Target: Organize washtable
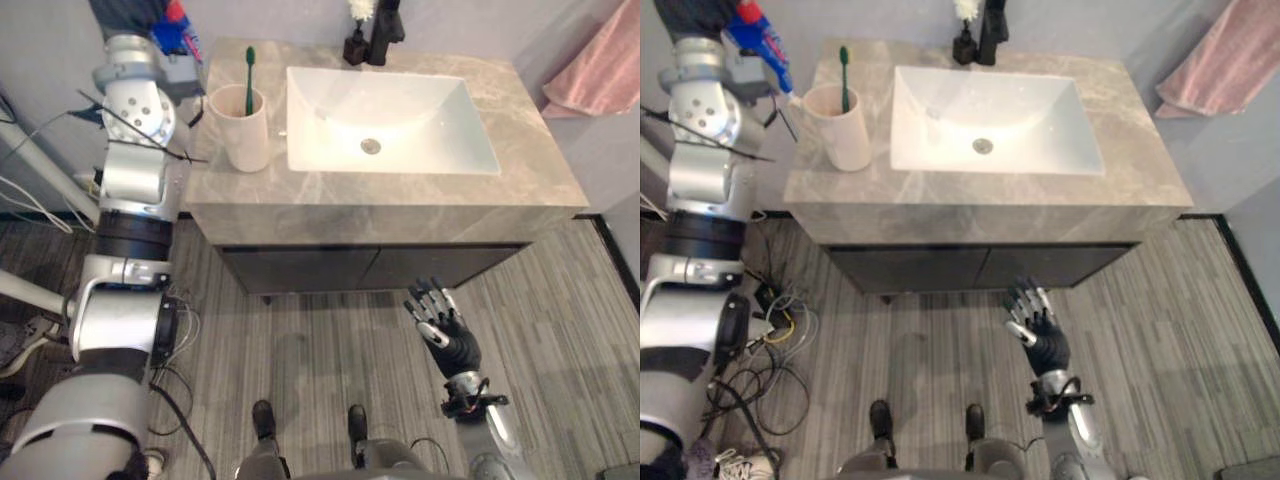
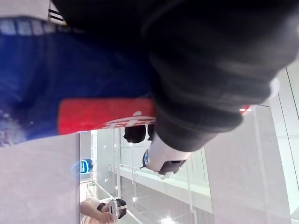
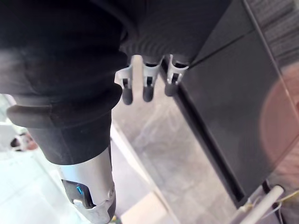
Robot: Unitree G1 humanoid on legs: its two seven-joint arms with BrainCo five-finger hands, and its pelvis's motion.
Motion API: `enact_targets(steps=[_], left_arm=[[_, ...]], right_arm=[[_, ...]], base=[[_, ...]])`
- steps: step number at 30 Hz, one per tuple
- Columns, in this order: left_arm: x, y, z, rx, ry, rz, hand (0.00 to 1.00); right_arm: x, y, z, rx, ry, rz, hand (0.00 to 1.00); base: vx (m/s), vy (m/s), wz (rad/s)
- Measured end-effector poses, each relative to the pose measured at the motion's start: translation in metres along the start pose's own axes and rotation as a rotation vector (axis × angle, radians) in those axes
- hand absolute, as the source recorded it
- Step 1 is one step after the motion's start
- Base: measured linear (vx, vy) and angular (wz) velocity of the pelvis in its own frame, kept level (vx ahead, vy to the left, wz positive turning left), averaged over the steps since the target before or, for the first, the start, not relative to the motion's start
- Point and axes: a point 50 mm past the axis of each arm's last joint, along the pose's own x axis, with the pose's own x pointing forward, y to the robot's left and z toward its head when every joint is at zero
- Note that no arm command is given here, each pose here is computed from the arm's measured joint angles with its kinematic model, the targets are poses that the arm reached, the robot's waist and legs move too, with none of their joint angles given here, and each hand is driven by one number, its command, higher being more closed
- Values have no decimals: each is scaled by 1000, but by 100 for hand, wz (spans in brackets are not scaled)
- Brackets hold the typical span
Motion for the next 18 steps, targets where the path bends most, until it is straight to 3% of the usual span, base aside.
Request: enact_targets(steps=[18], left_arm=[[29, -9, 36, -13, -104, -1, 100]], right_arm=[[7, 8, 0, 13, -10, 42, 0]], base=[[1, 2, -2]])
